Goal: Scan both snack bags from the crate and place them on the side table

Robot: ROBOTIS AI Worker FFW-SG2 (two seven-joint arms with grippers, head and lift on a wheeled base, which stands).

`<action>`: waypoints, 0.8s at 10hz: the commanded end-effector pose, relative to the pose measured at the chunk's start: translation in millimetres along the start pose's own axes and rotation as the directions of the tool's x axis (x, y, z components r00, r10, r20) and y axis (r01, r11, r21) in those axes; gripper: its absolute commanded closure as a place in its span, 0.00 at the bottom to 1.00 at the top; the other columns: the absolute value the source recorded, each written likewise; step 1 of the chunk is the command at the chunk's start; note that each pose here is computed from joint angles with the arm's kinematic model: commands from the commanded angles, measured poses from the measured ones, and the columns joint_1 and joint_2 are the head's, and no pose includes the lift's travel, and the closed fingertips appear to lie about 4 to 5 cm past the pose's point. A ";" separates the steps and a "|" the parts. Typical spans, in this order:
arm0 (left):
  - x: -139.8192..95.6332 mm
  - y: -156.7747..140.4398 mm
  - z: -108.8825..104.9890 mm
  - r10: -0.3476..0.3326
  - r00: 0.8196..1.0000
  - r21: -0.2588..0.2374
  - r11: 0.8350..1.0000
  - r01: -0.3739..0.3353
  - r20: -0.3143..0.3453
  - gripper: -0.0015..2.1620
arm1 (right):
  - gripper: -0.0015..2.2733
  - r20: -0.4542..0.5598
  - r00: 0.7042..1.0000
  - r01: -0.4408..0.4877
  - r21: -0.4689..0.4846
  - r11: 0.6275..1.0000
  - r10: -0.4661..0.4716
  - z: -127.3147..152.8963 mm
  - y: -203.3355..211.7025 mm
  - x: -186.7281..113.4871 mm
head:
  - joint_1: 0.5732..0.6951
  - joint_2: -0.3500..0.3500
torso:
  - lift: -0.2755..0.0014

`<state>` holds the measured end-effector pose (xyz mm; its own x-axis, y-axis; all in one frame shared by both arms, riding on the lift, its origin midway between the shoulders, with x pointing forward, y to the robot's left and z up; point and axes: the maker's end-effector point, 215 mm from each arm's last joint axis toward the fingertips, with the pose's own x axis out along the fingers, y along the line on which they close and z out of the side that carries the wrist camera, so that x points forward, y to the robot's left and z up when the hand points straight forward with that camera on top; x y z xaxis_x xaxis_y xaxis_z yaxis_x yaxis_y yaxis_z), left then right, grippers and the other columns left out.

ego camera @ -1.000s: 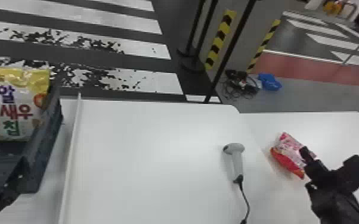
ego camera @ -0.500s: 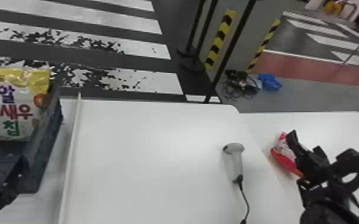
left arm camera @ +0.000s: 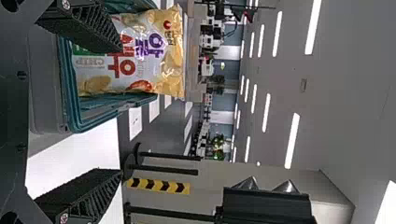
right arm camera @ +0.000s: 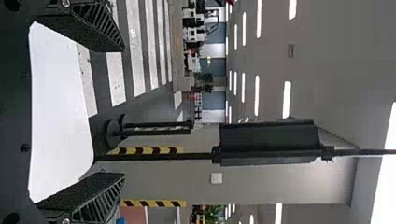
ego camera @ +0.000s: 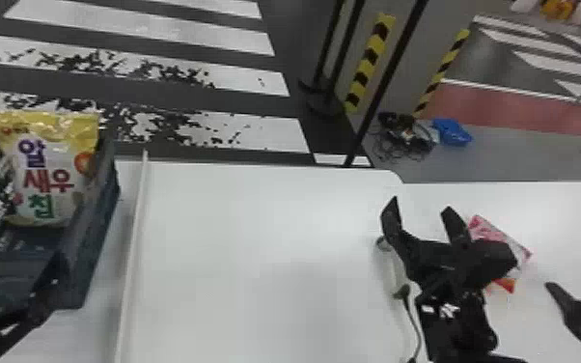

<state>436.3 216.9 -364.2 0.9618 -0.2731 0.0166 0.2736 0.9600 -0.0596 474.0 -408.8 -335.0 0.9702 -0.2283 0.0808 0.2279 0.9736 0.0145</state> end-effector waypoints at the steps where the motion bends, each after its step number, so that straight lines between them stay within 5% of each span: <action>1: -0.1 -0.5 0.2 -0.002 1.000 0.001 1.000 0.002 -0.001 0.04 | 0.02 -0.003 0.998 -0.058 -0.018 0.998 0.058 -6.7 53.4 -18.0 | 1.00 0.13 | 0.65; 5: 0.6 0.3 -1.1 0.009 1.000 -0.006 1.000 -0.009 -0.003 0.04 | 0.02 -0.069 0.990 -0.127 -0.040 0.991 0.124 -43.1 132.3 -63.1 | 1.00 0.35 | 0.65; 8: 0.2 1.0 -4.5 0.015 1.000 -0.012 1.000 -0.015 -0.010 0.04 | 0.02 -0.096 0.991 -0.093 -0.043 0.995 0.088 -61.5 129.6 -80.5 | 1.00 0.41 | 0.65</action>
<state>436.8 217.7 -367.8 0.9657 -0.2595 0.0084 0.2594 0.9633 -0.0688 432.4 -265.8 -399.9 0.9898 -0.1414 -0.0156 0.1408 0.9894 -0.0358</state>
